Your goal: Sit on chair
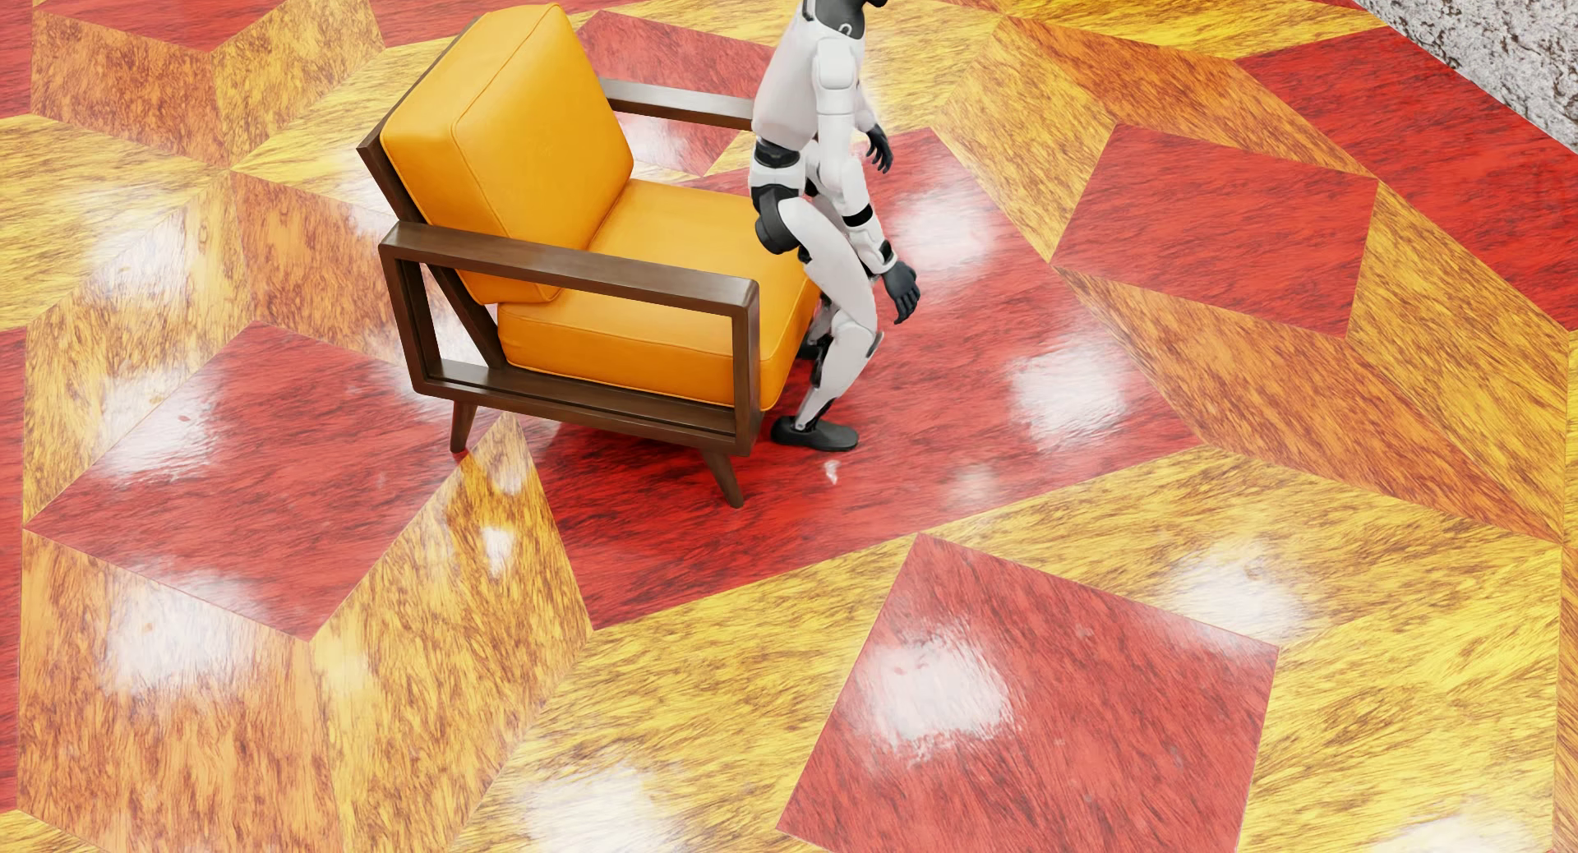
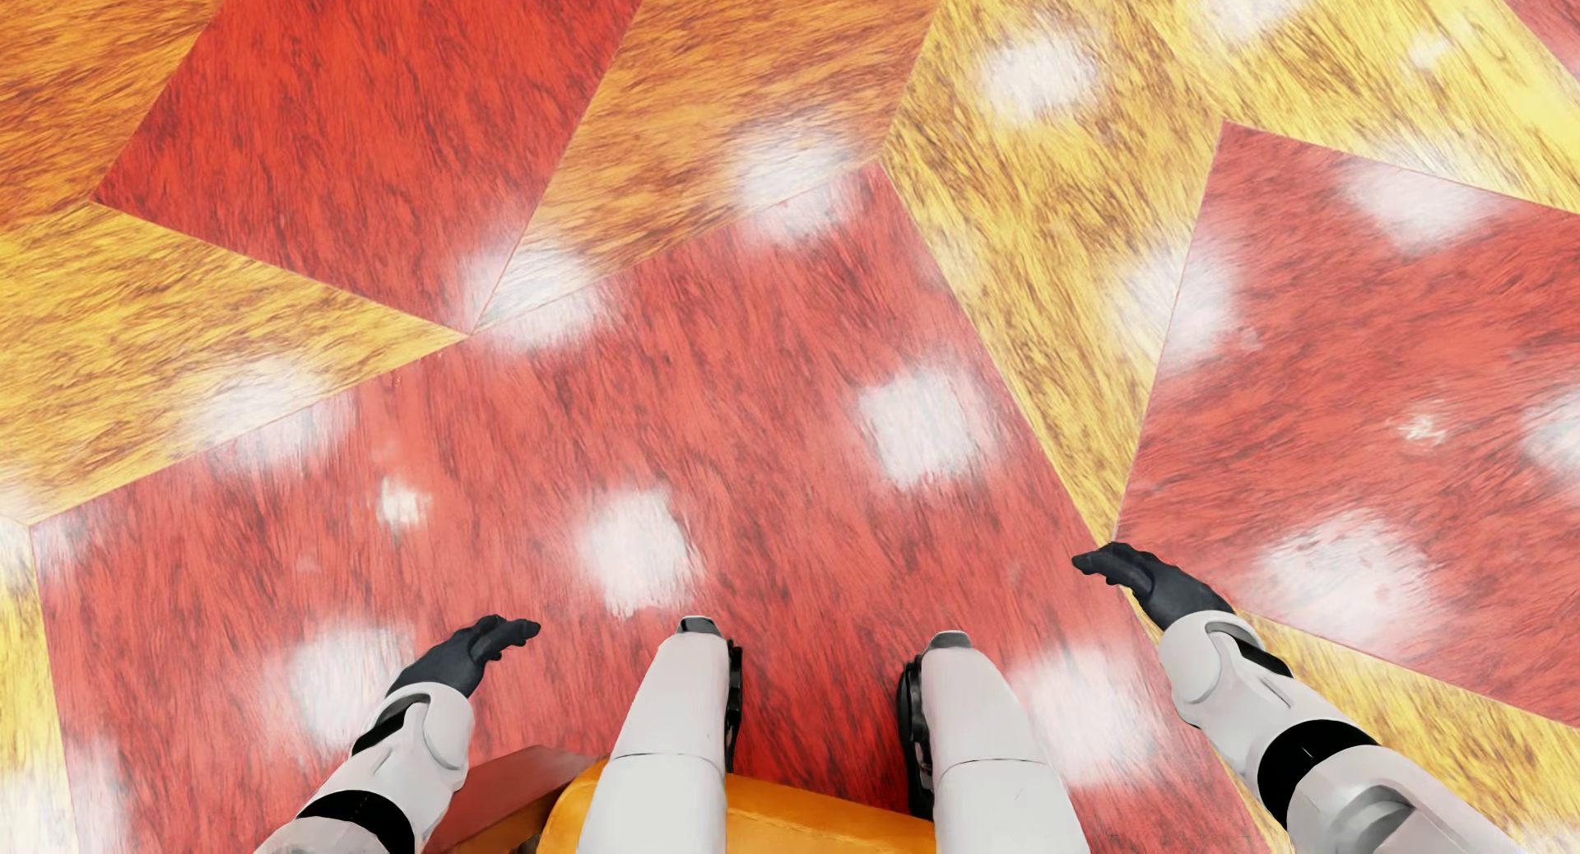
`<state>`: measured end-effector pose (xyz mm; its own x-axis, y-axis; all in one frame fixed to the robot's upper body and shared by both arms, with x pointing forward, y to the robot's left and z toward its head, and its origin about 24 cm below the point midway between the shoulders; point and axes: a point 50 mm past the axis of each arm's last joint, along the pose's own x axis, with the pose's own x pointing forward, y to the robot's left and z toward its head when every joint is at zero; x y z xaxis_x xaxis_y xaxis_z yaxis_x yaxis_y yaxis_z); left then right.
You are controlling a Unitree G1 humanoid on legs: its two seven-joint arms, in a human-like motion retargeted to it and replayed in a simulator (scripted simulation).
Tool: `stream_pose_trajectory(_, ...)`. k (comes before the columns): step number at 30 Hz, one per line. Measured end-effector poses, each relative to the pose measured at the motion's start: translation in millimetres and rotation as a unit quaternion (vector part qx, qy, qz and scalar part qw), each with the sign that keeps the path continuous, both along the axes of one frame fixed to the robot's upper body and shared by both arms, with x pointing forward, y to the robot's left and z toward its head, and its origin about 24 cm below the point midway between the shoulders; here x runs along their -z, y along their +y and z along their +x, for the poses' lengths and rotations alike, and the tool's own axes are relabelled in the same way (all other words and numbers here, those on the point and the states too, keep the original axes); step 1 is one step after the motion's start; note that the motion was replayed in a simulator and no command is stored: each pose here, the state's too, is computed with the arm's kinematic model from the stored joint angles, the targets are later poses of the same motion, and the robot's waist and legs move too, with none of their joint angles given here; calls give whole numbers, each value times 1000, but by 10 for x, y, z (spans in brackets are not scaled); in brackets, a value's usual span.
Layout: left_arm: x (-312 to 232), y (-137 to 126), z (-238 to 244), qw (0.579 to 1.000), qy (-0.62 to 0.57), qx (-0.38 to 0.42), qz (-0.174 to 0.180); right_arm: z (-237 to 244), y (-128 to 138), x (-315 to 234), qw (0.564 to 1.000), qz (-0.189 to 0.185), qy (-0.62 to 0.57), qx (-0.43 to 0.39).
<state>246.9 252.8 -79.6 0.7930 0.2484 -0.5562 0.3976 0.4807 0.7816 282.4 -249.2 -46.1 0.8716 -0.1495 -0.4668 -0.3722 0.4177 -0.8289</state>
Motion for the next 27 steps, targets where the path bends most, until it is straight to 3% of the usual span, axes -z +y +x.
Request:
stream_pose_trajectory(1,-23,31,8,999,-10,-31,-6,17,6,-1,1000,18,5,20)
stream_pose_trajectory(5,-271,-41,325,998,-56,-6,4,257,191,-178,999,32,-31,3)
stream_pose_trajectory(19,-1057,-338,1079,983,-166,62,38,849,664,-928,985,22,-148,-91)
stream_pose_trajectory(27,-1182,-481,1188,980,-185,73,30,893,868,-1007,978,25,-167,-121)
